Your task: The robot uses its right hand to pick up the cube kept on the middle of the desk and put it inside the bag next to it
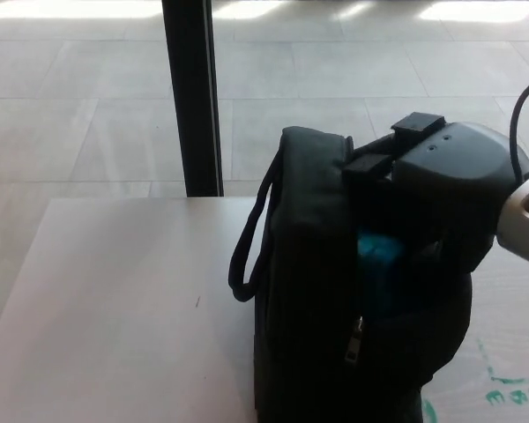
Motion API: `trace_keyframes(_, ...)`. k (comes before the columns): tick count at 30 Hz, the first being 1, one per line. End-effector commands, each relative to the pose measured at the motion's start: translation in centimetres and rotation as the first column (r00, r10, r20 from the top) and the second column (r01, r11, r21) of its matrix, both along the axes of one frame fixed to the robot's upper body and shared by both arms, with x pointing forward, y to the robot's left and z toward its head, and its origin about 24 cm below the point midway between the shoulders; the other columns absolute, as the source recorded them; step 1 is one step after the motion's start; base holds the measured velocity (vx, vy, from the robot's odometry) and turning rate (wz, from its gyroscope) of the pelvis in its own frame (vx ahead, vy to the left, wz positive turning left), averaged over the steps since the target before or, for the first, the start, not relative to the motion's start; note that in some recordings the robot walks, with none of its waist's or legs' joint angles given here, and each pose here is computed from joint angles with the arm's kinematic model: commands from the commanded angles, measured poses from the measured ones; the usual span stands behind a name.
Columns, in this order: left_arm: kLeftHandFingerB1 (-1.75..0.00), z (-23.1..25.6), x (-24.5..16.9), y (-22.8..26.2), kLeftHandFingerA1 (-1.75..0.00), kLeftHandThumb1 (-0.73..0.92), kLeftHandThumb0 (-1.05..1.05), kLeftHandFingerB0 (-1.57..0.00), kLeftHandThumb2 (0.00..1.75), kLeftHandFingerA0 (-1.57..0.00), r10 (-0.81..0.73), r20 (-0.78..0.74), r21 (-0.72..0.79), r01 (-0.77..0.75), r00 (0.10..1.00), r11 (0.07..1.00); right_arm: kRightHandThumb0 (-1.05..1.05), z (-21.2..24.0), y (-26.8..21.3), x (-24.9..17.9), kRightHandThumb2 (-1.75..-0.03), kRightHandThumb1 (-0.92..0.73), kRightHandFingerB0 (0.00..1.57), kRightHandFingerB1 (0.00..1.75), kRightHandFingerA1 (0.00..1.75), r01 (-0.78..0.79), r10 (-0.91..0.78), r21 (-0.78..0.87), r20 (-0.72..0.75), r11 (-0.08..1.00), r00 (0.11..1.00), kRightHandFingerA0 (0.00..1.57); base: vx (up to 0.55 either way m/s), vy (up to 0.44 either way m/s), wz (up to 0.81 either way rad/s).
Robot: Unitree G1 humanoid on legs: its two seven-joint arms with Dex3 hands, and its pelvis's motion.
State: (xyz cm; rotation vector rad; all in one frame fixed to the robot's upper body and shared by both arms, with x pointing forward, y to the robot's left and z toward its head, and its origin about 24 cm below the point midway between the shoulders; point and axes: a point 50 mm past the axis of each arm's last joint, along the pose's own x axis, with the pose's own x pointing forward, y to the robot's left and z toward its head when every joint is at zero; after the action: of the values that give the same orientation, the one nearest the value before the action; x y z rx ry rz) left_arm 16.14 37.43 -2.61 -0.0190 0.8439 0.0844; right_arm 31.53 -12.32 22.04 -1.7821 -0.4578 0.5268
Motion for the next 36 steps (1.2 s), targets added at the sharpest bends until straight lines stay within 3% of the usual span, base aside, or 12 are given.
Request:
trace_keyframes(1,-0.42,0.4,-0.3,0.5,-0.51,0.62,-0.59,-0.3,0.58,-0.25,0.004,-0.011,-0.003,-0.004,1.0,1.0,-0.78,-0.4,-2.1,0.1,-0.67,-0.41,0.0,0.0,0.0,0.188,-0.223,-0.249,-0.12,0.95,0.967,0.0,0.0,0.0,0.0)
trace_keyframes(6,-0.53,0.4,-0.3,0.6,-0.58,0.46,-0.7,-0.29,0.84,-0.24,0.016,-0.011,-0.008,-0.016,1.0,1.0,-0.88,0.2,-2.2,-0.1,-0.9,-0.53,0.0,0.0,0.21,0.198,-0.241,-0.256,-0.149,0.946,0.959,0.0,0.0,0.0,0.0)
trace_keyframes(7,-0.53,0.4,-0.3,0.6,-0.57,0.46,-0.69,-0.28,0.85,-0.23,0.02,-0.012,-0.012,-0.02,1.0,1.0,-0.89,0.3,-2.2,-0.1,-0.56,-0.48,0.0,0.0,0.0,0.195,-0.238,-0.255,-0.152,0.947,0.959,0.0,0.0,0.0,0.0)
trace_keyframes(10,-0.41,0.3,-0.2,0.6,-0.54,0.61,-0.59,-0.31,0.58,-0.28,0.016,-0.012,-0.005,-0.016,1.0,1.0,-0.87,0.5,-2.2,-0.2,-0.56,-0.49,0.0,0.0,0.0,0.196,-0.246,-0.262,-0.173,0.945,0.954,0.0,0.0,0.0,0.0)
trace_keyframes(12,-0.53,0.3,-0.2,0.5,-0.59,0.46,-0.69,-0.28,0.85,-0.27,0.013,-0.012,0.003,-0.013,1.0,1.0,-0.85,1.0,-2.1,-0.1,-0.87,-0.46,0.0,0.0,0.1,0.197,-0.255,-0.266,-0.207,0.944,0.944,0.0,0.0,0.0,0.0)
trace_keyframes(13,-0.51,0.3,-0.2,0.5,-0.57,0.47,-0.71,-0.26,0.85,-0.25,0.013,-0.013,0.004,-0.013,1.0,1.0,-0.77,1.4,-2.1,0.1,-0.85,-0.44,0.1,0.42,0.42,0.195,-0.249,-0.231,-0.229,0.953,0.941,0.02,0.0,0.0,0.0)
trace_keyframes(14,-0.51,0.3,-0.2,0.5,-0.58,0.45,-0.68,-0.25,0.85,-0.24,0.013,-0.01,0.002,-0.013,1.0,1.0,-0.75,1.7,-2.2,0.2,-0.59,-0.59,0.26,0.34,0.5,0.204,-0.251,-0.202,-0.244,0.958,0.937,0.22,0.0,0.0,0.0)
trace_keyframes(18,-0.42,0.3,-0.2,0.5,-0.53,0.6,-0.61,-0.33,0.58,-0.28,0.009,-0.009,0.006,-0.009,1.0,1.0,-0.71,3.1,-3.0,0.5,-0.6,-0.68,0.48,0.42,0.66,0.246,-0.263,-0.095,-0.262,0.965,0.929,0.52,0.0,0.0,0.0)
trace_keyframes(22,-0.53,0.4,-0.2,0.6,-0.56,0.47,-0.7,-0.28,0.86,-0.22,0.003,-0.014,0.015,-0.003,1.0,1.0,-0.67,4.8,-4.1,0.1,-0.61,-0.69,0.45,0.4,0.58,0.25,-0.238,0.024,-0.231,0.968,0.943,0.45,0.0,0.0,0.0)
trace_keyframes(27,-0.4,0.3,-0.4,0.6,-0.5,0.62,-0.64,-0.3,0.57,-0.29,-0.017,-0.026,0.042,0.018,1.0,0.999,-0.56,7.1,-8.0,-1.4,-0.59,-0.63,0.46,0.4,0.5,0.281,-0.22,0.39,-0.195,0.877,0.956,0.54,0.0,0.0,0.0)
trace_keyframes(32,-0.39,0.0,-0.6,0.6,-0.49,0.62,-0.63,-0.28,0.58,-0.26,-0.013,-0.029,0.023,0.014,0.999,1.0,-0.53,7.7,-12.0,-2.7,-0.82,-0.48,0.38,0.51,0.59,0.319,-0.263,0.654,-0.187,0.686,0.947,0.48,0.0,0.0,0.0)
trace_keyframes(36,-0.52,-0.1,-0.8,0.5,-0.57,0.46,-0.7,-0.26,0.85,-0.24,0.019,-0.028,0.002,-0.019,0.999,1.0,-0.47,7.3,-16.0,-4.3,-0.57,-0.6,0.33,0.35,0.51,0.402,-0.329,0.73,-0.253,0.552,0.91,0.47,0.0,0.0,0.0)
